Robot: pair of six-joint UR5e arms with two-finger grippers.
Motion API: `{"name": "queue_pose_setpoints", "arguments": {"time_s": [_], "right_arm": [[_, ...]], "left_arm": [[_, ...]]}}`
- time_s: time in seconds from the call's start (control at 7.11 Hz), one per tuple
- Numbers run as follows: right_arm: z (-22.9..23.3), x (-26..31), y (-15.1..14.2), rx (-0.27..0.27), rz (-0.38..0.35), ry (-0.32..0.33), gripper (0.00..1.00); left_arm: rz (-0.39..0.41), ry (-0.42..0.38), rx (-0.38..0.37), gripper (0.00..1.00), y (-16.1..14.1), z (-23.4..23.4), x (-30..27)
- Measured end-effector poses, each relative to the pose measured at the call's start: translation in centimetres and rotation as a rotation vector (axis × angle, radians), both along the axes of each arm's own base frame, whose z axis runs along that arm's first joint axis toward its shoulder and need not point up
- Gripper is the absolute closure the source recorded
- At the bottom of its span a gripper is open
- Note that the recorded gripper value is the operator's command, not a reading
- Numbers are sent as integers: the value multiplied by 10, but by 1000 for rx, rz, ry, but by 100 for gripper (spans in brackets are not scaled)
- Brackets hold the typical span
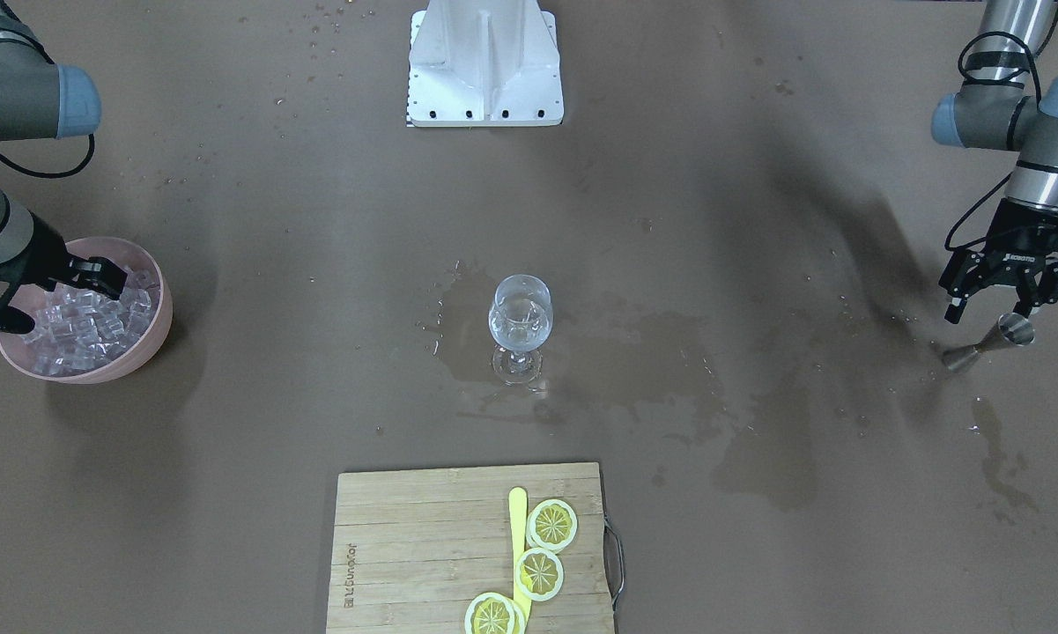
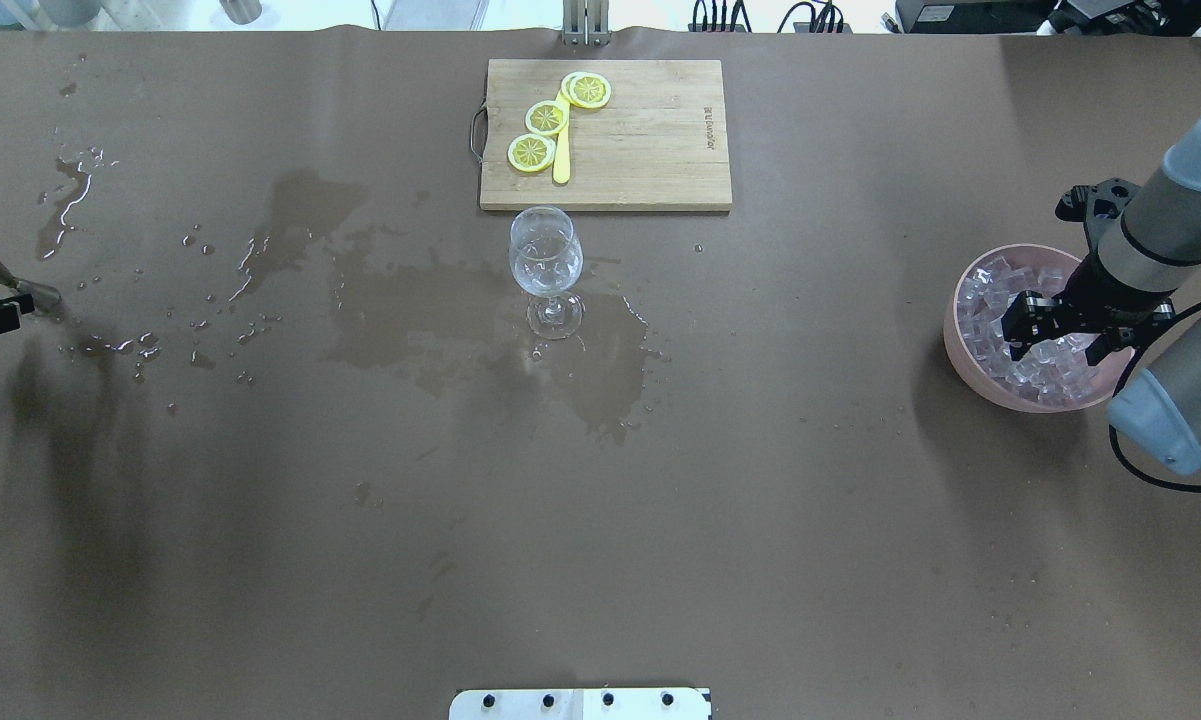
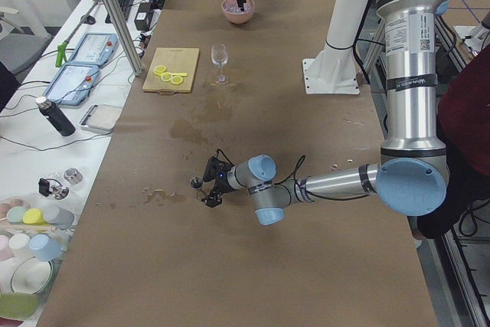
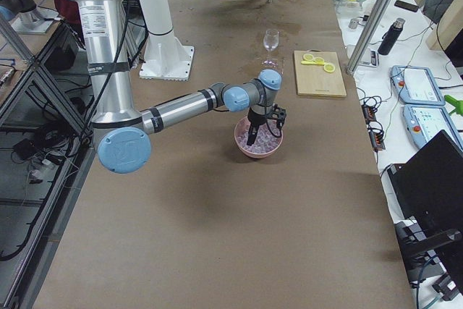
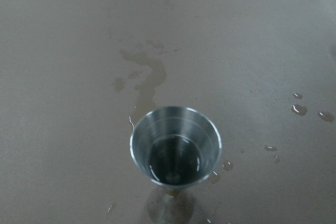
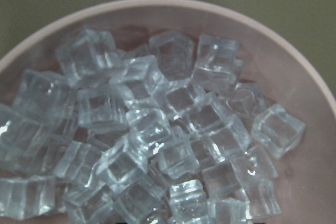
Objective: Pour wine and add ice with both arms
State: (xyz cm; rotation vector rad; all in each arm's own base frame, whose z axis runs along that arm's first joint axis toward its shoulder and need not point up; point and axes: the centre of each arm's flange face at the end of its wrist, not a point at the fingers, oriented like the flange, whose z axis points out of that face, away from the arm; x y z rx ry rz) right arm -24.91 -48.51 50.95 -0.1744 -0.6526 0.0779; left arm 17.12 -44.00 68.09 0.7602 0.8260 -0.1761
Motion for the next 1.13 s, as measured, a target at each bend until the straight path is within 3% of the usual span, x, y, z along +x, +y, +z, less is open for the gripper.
{"name": "queue_pose_setpoints", "arguments": {"time_s": [0.28,0.56,1.13], "right_arm": [[0,-6,2,1,-9,3,22],[1,-10,3,0,-16,5,43],[5,-8,1,-4,-10,12,49]], "left_arm": [[-19,3,23,2,0,3,-1],[-49,9,54,2,3,11,-5],[-78,-3,90,3,8,9,24]]}}
